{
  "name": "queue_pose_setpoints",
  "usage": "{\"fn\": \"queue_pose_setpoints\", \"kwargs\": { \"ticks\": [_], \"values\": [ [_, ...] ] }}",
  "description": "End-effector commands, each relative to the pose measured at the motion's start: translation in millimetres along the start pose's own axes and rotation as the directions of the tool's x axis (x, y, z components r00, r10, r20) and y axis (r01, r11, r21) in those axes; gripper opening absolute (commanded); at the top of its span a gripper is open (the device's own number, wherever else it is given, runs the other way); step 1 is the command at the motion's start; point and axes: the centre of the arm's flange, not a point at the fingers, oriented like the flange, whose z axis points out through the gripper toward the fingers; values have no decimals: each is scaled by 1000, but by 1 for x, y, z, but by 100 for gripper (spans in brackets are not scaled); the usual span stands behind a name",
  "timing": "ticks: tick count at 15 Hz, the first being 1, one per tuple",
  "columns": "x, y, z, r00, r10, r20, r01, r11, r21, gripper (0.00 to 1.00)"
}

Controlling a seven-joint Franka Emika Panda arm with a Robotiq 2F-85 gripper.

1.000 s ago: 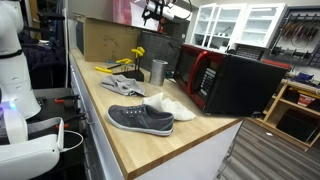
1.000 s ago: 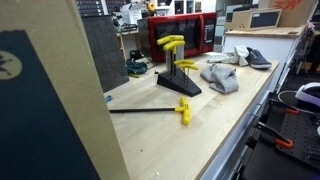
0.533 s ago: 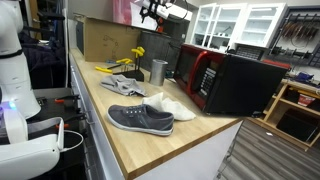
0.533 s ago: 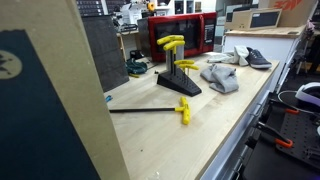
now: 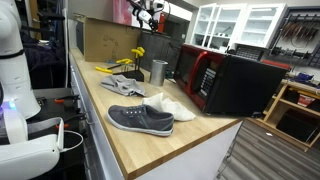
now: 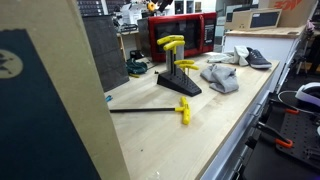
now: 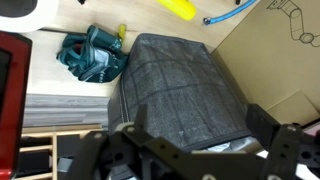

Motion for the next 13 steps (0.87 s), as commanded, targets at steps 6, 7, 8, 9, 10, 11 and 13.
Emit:
{"fn": "queue_pose_setpoints", "kwargs": {
  "ticks": [6, 7, 8, 9, 10, 11, 13],
  "values": [
    [-31, -62, -17, 926, 378, -2, -377, 924, -65, 100],
    [-23, -49, -6, 949, 315, 3, -314, 947, -61, 100],
    [-23, -52, -7, 948, 318, 3, -318, 946, -61, 100],
    [-23, -52, -7, 949, 316, 3, -316, 947, -60, 100],
    [-24, -51, -6, 948, 317, 5, -316, 947, -60, 100],
    [-24, -50, -5, 948, 319, 7, -318, 946, -61, 100],
    [-25, -49, -5, 947, 321, 8, -320, 946, -61, 100]
  ]
}}
